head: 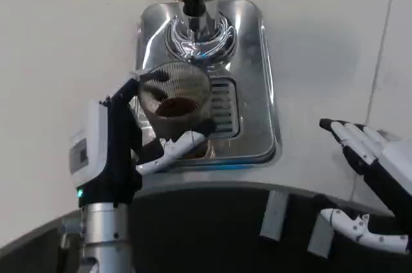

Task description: Grasp the cup under the faucet to collect the drink, then remove the cup.

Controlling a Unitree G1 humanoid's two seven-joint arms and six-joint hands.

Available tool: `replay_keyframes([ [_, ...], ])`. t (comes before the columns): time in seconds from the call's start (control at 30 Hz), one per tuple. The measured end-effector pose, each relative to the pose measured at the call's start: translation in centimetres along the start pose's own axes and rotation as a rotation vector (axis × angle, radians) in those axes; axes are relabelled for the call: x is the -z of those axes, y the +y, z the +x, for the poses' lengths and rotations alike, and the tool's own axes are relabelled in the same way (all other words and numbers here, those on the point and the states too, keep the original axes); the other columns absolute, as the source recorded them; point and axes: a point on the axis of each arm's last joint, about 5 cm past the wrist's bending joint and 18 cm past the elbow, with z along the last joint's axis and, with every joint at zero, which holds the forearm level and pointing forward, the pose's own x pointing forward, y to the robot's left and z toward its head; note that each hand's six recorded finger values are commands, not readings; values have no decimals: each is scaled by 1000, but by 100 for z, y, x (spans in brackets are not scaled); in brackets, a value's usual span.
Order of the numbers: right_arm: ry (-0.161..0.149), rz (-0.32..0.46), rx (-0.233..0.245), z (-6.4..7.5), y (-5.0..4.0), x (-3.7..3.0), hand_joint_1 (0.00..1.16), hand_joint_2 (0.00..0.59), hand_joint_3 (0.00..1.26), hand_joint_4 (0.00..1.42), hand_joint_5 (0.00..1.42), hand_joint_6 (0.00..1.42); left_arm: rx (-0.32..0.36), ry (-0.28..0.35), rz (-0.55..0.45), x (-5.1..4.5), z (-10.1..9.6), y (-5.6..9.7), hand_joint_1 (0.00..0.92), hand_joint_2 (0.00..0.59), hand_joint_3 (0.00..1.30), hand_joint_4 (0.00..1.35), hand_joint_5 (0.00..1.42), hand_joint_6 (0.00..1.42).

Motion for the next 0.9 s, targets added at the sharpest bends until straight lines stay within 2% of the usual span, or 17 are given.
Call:
replay_keyframes([
  [0.17,-26,-20,-2,7,-10,4,322,438,0,0,0,0,13,-12,-4,-26,-96,81,707,34,1204,1260,1345,1424],
  [0.27,-67,-44,7,6,-18,-9,340,447,0,0,0,0,15,-31,-7,-57,-145,143,701,33,1205,1245,1335,1424],
  [0.33,-110,-68,24,-2,-17,-24,344,447,0,0,0,0,5,-49,-7,-91,-171,197,698,33,1205,1245,1332,1424],
  [0.4,-156,-98,44,-26,-17,-31,265,476,0,0,0,0,-4,-73,-6,-120,-194,259,695,34,1205,1245,1331,1424],
  [0.5,-196,-134,58,-72,-17,-26,115,527,0,0,0,0,1,-104,-6,-157,-227,325,691,37,1205,1245,1331,1424],
  [0.57,-205,-142,52,-102,-6,-19,24,537,0,0,0,0,7,-112,-6,-170,-257,358,689,40,1205,1240,1342,1424],
  [0.63,-210,-144,41,-145,15,-12,3,538,0,0,0,0,14,-116,-5,-183,-304,395,687,42,1205,1243,1344,1424],
  [0.8,-229,-149,16,-259,55,3,0,570,0,0,0,0,19,-118,-5,-217,-387,459,681,48,1205,1234,1345,1424],
  [0.9,-250,-160,6,-327,62,-3,0,574,0,0,0,0,21,-131,-16,-259,-445,486,681,52,1205,1231,1345,1424],
])
